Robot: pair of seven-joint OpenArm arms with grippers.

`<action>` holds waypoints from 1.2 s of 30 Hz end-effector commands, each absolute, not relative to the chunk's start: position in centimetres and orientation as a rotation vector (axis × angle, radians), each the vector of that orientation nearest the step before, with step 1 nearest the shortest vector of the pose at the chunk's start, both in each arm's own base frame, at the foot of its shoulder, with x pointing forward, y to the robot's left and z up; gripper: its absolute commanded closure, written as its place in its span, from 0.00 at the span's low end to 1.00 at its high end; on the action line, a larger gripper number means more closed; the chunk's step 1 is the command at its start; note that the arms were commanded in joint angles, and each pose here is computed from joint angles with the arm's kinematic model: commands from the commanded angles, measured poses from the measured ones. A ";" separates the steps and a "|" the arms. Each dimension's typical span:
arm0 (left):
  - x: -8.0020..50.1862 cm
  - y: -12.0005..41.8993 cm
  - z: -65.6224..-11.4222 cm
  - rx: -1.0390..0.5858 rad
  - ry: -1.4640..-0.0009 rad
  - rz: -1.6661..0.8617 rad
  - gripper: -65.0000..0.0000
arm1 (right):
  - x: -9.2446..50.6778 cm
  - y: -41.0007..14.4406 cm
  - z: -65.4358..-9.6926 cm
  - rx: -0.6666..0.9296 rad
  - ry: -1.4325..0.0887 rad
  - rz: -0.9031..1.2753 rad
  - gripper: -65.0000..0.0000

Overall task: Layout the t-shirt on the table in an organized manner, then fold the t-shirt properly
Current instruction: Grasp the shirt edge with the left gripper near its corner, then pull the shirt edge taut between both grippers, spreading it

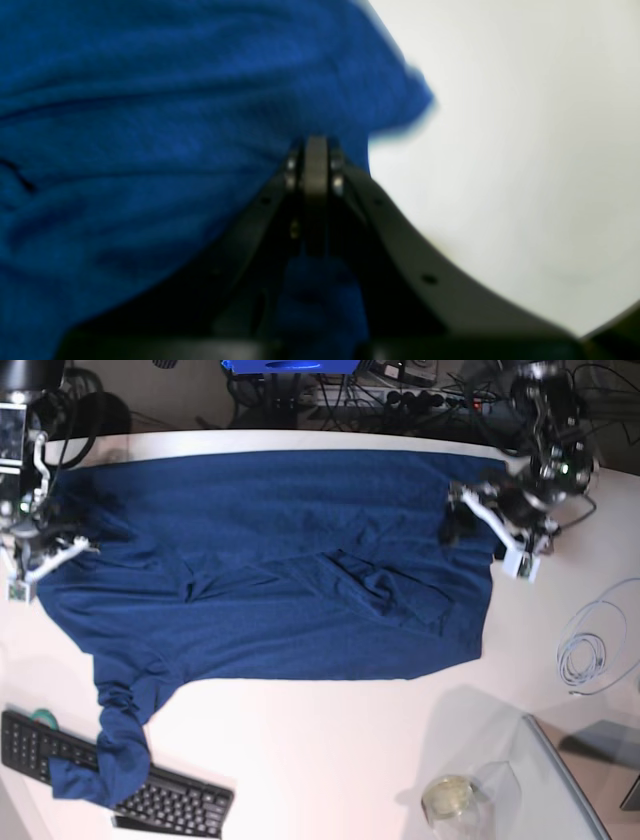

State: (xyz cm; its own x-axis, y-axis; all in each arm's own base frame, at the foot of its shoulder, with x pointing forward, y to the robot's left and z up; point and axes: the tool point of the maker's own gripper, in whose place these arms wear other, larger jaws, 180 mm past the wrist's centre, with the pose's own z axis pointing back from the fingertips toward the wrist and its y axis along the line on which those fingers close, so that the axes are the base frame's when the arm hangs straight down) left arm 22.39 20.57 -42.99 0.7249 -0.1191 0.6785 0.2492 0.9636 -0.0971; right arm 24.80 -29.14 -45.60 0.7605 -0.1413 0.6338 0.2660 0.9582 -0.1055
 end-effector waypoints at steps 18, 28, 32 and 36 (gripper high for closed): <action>16.6 21.5 -47.2 -0.227 -0.584 -0.129 0.15 | 16.7 -29.4 -50.3 -0.201 -0.506 -0.293 1.00; 15.1 22.1 -46.8 -0.208 -0.564 -0.153 0.15 | 14.4 -30.2 -50.4 -0.223 -0.477 -0.305 1.00; 15.7 21.7 -45.3 -0.197 -0.605 -0.181 0.15 | 15.5 -30.2 -49.4 -0.225 -0.514 -0.297 1.00; 17.5 20.4 -41.9 -0.175 -0.701 -0.247 0.15 | 16.7 -30.1 -48.1 -0.227 -0.561 -0.285 1.00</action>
State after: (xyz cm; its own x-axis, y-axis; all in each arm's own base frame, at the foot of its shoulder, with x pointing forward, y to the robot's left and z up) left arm 17.02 20.43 -42.61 0.7579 -0.1694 0.6300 0.2802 0.9566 -0.0798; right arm 15.58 -29.40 -49.20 0.8324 -0.2214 0.5080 0.3244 0.9379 -0.1227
